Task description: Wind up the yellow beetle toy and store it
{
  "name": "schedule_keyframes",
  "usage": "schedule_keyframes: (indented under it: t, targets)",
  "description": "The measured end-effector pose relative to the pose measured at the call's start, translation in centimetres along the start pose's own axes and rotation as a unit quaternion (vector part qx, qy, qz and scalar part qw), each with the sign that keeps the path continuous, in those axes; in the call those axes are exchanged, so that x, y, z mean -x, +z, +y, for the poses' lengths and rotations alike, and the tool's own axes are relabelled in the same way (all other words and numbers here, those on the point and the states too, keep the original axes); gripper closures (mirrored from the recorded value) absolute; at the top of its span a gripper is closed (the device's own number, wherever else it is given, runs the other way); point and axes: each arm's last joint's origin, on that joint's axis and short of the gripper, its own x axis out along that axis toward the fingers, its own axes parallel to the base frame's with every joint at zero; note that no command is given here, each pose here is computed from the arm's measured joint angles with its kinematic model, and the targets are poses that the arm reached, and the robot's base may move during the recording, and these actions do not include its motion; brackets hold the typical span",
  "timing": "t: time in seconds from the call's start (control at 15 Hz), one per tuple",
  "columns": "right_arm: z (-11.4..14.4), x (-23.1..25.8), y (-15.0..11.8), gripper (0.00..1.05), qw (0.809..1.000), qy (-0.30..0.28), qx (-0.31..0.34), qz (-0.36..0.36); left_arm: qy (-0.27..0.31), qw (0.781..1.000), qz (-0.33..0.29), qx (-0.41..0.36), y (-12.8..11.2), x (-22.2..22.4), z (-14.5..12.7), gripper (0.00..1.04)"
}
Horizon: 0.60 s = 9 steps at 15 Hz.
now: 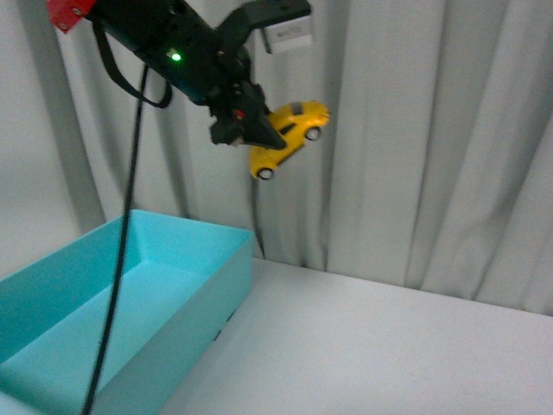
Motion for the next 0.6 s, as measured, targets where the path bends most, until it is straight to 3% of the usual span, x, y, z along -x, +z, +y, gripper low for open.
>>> schedule_keyframes:
  t: [0.07, 0.2, 0.33, 0.4, 0.47, 0.6]
  targets:
    - [0.0, 0.0, 0.0, 0.07, 1.0, 0.0, 0.0, 0.0, 0.05, 0.995, 0.046, 0.07, -2.9, 2.0, 1.3, 0.68]
    - [0.0, 0.0, 0.0, 0.07, 1.0, 0.0, 0.0, 0.0, 0.092, 0.97, 0.097, 0.206, -8.3, 4.7, 2.0, 0.68]
    - [0.0, 0.0, 0.0, 0.07, 1.0, 0.0, 0.0, 0.0, 0.113, 0.935, 0.145, 0.305, -12.0, 6.0, 1.4, 0.69]
    - [0.0, 0.0, 0.0, 0.07, 1.0, 0.0, 0.0, 0.0, 0.101, 0.913, 0.193, 0.346, -13.9, 5.3, -0.4, 0.69]
    - [0.0, 0.0, 0.0, 0.07, 1.0, 0.0, 0.0, 0.0, 0.079, 0.901, 0.246, 0.349, -14.8, 3.6, -2.0, 0.69]
    - [0.0, 0.0, 0.0, 0.07, 1.0, 0.0, 0.0, 0.0, 0.06, 0.896, 0.271, 0.347, -15.4, 1.7, -3.2, 0.69]
